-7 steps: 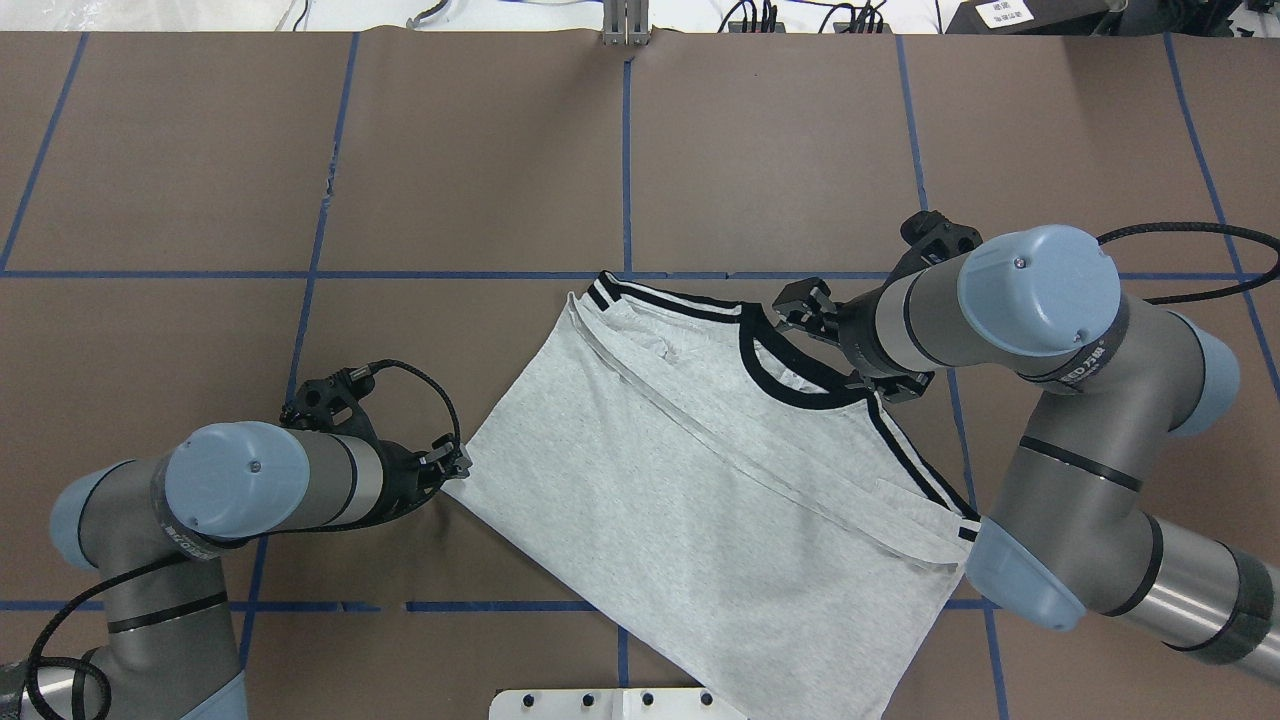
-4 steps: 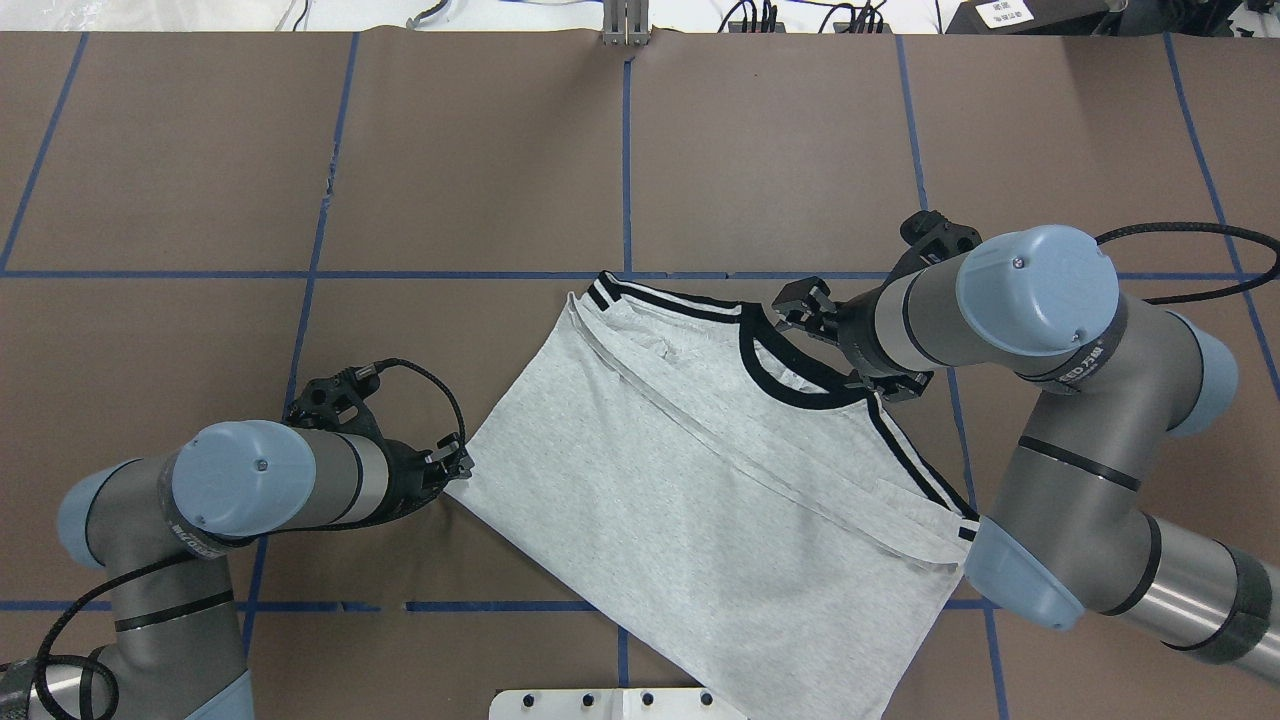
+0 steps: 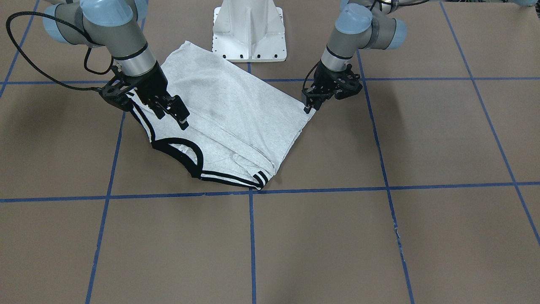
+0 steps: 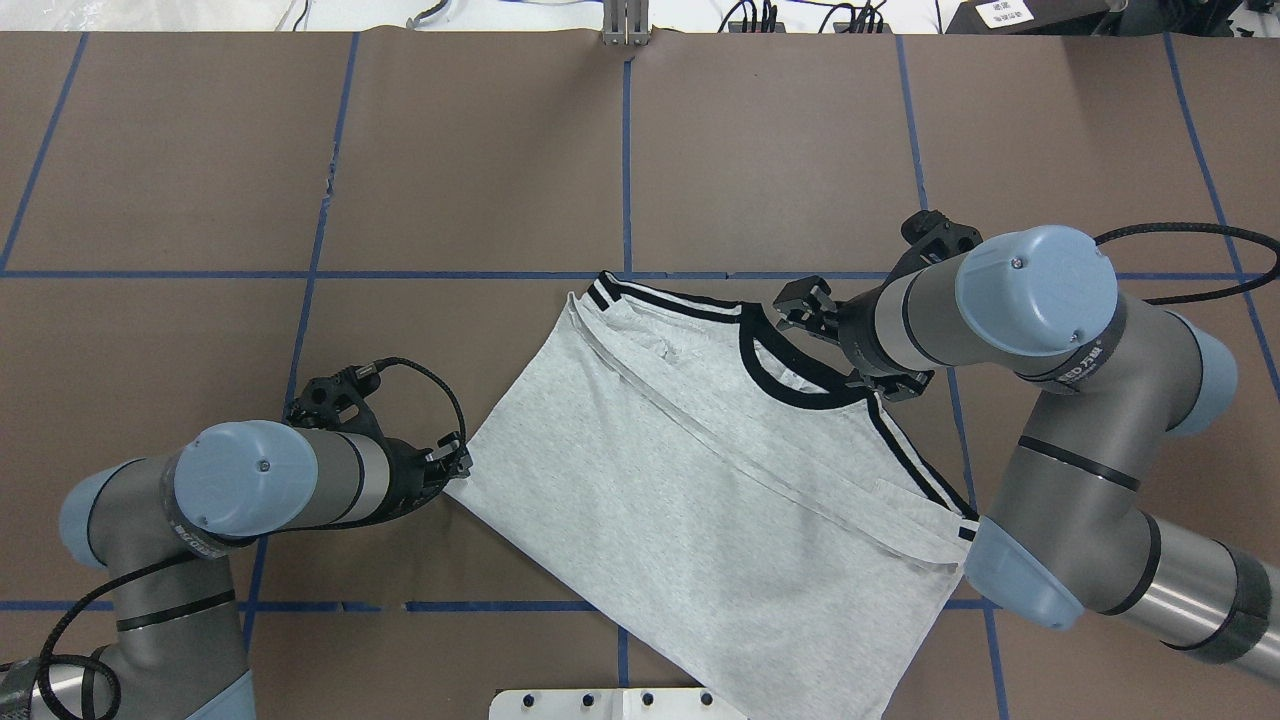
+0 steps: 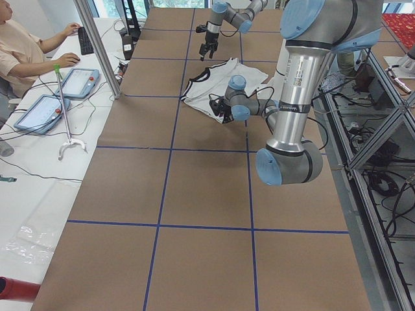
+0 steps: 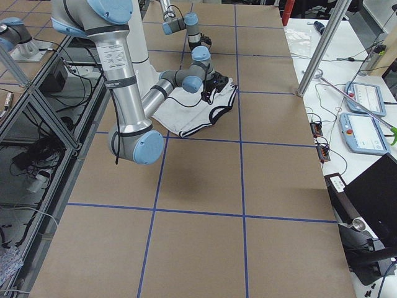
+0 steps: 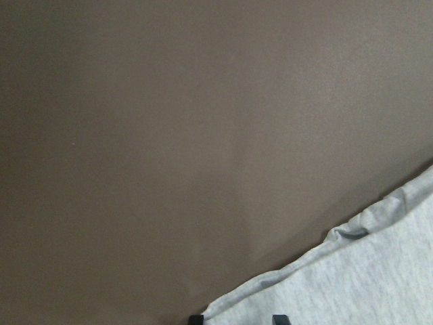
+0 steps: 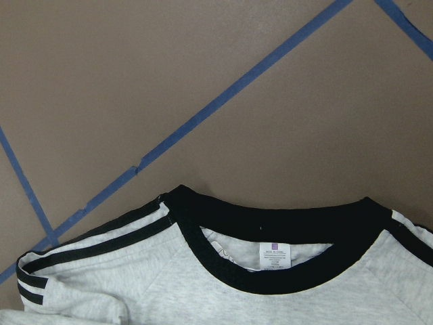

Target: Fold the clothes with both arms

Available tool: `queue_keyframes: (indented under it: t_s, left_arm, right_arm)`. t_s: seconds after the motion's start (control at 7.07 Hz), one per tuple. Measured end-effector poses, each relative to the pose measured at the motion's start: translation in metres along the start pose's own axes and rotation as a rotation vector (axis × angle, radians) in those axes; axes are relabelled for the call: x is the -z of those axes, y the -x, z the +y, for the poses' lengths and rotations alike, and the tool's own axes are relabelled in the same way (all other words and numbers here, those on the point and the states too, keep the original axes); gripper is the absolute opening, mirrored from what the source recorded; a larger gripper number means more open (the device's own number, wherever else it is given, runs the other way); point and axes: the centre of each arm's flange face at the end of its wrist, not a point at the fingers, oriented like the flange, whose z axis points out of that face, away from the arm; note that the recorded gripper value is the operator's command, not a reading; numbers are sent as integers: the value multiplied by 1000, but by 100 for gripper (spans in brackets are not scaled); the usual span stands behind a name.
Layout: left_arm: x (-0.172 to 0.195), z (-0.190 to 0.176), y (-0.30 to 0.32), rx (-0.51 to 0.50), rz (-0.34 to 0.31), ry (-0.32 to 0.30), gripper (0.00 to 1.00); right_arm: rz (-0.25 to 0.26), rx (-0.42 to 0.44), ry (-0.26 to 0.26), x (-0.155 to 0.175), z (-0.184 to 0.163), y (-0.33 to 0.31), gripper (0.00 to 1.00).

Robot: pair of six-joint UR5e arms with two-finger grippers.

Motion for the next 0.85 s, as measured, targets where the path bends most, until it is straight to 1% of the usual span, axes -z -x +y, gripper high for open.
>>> queue_keyframes:
  t_s: [0.14,0.42,0.57,0.71,0.85]
  left_arm:
    - [-1,0,1,0,-2,0,54]
    - [-4,3,3,-3,-11,2,50]
    - [-6,3,4,-3,-14,3,29]
    - [-7,4,4,-4,-16,4,0]
    - [-7,4,5,-4,-17,4,0]
  right_arm:
    - [1,0,0,0,0,0,100]
    - [2,-1,-1,0,0,0,100]
    - [2,-1,-2,-1,0,0,100]
    - [3,-1,-3,-1,0,0,100]
    - [3,-1,-3,0,0,0,100]
